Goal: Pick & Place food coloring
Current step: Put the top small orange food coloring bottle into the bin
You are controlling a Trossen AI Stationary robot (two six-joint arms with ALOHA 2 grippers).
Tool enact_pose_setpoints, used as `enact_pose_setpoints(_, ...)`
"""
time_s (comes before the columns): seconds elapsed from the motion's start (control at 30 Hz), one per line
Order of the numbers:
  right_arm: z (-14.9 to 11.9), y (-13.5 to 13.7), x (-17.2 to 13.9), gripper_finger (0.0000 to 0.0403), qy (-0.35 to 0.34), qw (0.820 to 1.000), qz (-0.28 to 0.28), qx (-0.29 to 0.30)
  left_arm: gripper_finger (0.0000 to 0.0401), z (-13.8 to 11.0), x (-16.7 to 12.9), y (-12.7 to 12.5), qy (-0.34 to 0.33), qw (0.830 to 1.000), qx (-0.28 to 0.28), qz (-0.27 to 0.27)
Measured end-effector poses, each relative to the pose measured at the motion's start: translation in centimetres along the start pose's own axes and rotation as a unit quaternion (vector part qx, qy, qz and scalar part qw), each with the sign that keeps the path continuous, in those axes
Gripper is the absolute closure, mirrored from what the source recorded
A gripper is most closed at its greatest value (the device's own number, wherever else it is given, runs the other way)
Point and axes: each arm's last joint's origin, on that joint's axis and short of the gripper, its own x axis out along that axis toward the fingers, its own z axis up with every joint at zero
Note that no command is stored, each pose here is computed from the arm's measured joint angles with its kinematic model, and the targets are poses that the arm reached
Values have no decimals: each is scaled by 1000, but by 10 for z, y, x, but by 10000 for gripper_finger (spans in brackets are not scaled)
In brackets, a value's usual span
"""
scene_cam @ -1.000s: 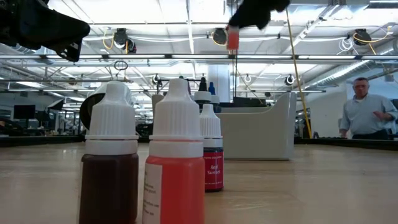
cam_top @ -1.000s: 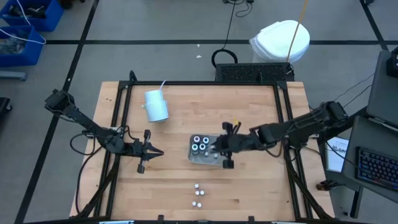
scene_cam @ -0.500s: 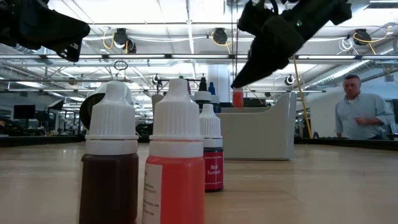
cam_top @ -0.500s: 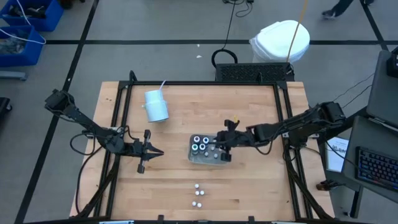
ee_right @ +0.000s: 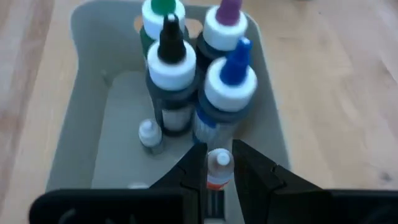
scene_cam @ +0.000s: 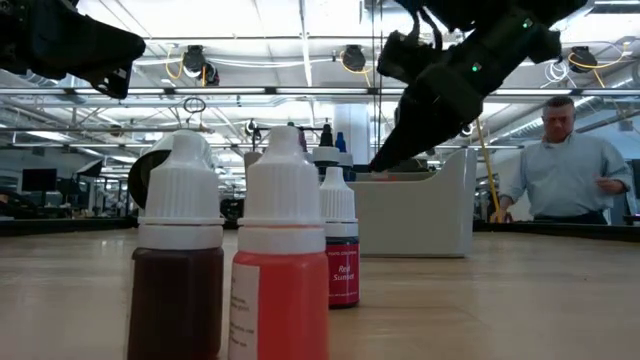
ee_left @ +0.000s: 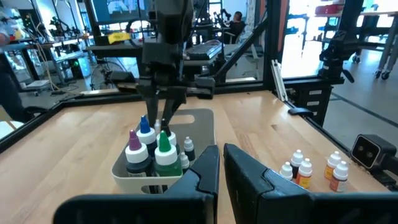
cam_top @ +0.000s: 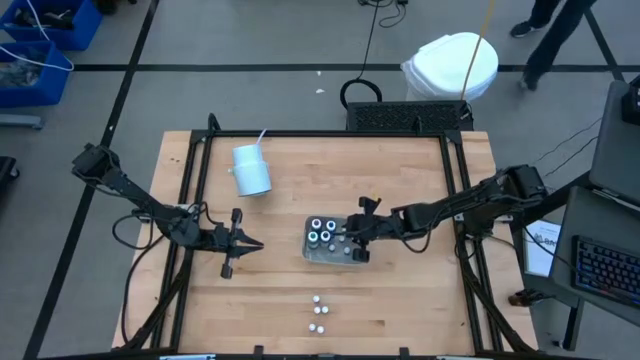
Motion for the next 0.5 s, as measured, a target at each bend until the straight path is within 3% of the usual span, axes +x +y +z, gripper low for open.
enact_pose_setpoints(0.5, -13, -1, 24, 351, 28, 999, -24, -1, 368, -2, 0, 0, 7, 1000, 2, 0)
